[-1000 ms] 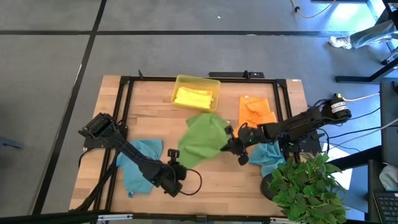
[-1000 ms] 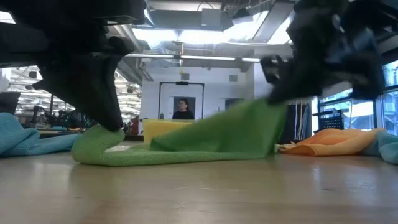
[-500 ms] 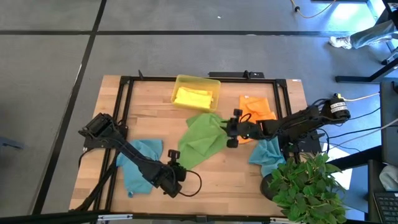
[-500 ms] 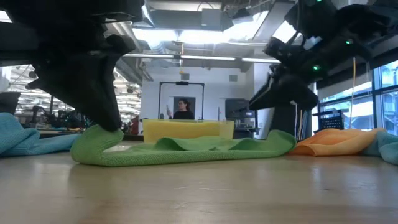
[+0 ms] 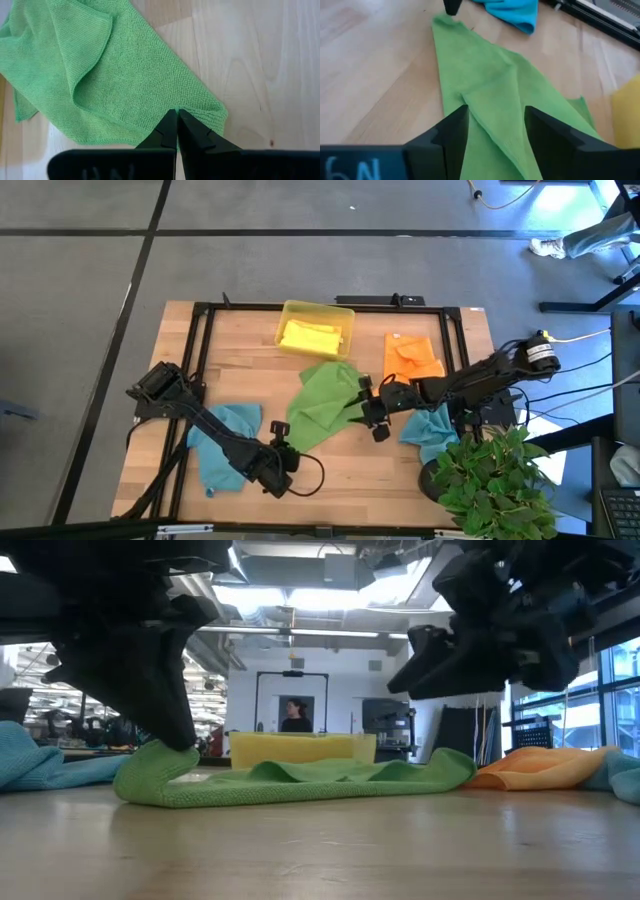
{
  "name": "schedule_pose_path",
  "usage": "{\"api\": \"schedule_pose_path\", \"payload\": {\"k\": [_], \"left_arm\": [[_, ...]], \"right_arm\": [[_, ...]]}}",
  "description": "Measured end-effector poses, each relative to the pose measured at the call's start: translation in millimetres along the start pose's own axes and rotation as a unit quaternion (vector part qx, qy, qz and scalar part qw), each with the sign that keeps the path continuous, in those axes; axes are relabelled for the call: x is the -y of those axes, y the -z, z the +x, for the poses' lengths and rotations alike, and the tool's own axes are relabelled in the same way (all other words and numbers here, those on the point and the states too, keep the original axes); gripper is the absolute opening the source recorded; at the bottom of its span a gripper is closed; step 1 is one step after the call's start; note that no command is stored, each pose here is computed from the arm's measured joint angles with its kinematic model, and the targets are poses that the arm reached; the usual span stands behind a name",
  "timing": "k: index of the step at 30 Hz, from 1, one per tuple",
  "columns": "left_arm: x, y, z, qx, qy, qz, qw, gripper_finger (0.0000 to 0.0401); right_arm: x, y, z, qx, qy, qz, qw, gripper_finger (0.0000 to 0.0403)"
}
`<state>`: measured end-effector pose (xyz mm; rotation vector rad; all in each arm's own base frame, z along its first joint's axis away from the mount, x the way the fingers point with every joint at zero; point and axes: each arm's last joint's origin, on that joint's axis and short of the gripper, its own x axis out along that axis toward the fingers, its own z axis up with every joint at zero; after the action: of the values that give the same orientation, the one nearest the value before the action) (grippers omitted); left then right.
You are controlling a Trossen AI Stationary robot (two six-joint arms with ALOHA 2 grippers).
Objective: Fold microfiber towels
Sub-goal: Fold the green towel
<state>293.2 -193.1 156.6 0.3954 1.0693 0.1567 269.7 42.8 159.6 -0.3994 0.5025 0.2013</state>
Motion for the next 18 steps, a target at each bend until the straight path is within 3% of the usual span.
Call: {"api": "schedule_pose_path", "payload": {"k": [6,13,18], "left_arm": [[1,0,0,0.000,0.007,-0.001,1.000,0.0000],[1,0,0,-0.003,0.016,-0.003,1.000,0.0000],[2,-1,0,-0.001,0.020,-0.009,1.000,0.0000]], "right_arm": [[-8,19,29,-0.038,-0.009,-0.050,0.998,0.0194],[-9,20,63,-0.071,-0.011,-0.094,0.993,0.0188],[-7,22,76,-0.111,0.029,-0.140,0.983,0.0190]]}}
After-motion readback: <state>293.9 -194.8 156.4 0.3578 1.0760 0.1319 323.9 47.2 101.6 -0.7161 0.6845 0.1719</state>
